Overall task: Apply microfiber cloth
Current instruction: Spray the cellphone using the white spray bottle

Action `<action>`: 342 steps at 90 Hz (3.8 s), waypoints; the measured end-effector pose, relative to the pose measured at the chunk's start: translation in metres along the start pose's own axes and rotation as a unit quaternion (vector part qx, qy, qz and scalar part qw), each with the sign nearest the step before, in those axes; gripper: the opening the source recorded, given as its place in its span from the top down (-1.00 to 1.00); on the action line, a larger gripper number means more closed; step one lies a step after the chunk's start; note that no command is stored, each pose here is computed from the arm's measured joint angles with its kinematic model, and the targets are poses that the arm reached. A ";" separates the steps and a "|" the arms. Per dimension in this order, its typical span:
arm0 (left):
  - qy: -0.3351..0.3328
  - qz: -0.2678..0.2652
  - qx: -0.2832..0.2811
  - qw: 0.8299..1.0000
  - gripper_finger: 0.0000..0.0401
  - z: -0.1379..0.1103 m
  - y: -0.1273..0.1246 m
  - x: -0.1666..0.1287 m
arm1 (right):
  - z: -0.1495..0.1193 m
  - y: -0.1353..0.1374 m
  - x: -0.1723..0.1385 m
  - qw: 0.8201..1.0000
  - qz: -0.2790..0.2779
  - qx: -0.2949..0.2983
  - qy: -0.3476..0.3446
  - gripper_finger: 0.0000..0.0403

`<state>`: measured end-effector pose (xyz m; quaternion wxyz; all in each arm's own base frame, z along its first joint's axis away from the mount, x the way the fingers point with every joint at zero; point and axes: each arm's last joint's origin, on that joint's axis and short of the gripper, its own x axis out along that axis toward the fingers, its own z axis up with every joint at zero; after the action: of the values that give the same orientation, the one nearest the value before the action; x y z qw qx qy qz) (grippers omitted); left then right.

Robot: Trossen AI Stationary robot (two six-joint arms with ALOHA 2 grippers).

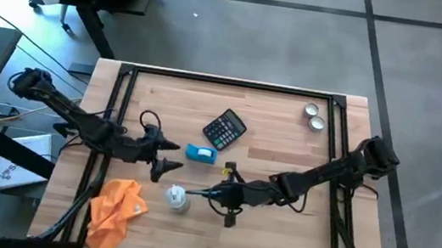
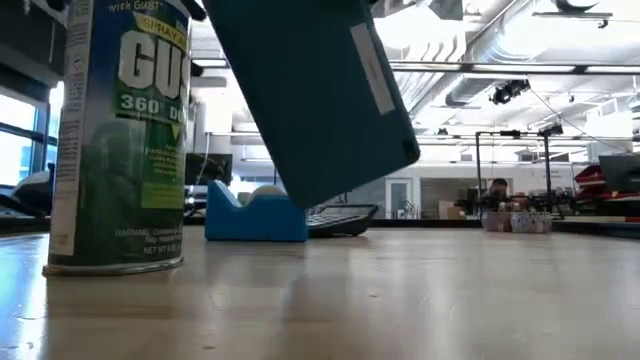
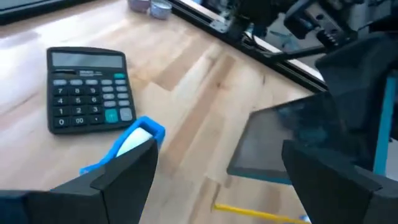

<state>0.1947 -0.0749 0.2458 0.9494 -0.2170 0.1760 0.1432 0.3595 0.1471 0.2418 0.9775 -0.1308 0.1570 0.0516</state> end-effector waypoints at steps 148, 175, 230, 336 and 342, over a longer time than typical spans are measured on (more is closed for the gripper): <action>0.108 -0.042 -0.093 0.989 -0.61 -0.033 -0.005 -0.047 | -0.005 0.003 0.039 0.992 -0.065 -0.025 0.108 1.00; 0.116 -0.054 -0.057 0.990 -0.61 -0.057 -0.029 -0.020 | -0.003 0.016 0.038 0.994 -0.048 -0.022 0.092 1.00; 0.054 -0.073 -0.071 0.993 -0.61 -0.028 -0.029 -0.018 | -0.002 0.032 0.025 0.992 -0.058 0.016 0.112 1.00; 0.032 -0.012 -0.057 0.998 -0.61 -0.060 -0.040 -0.010 | -0.006 0.051 0.009 0.984 -0.083 0.066 0.143 1.00; 0.019 -0.018 -0.054 0.998 -0.61 -0.054 -0.040 -0.016 | -0.003 0.054 0.000 0.982 -0.089 0.068 0.151 1.00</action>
<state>0.1796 -0.1377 0.2208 0.9355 -0.2734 0.1817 0.1309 0.3503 0.1985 0.2260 0.9499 -0.0834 0.2937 -0.0666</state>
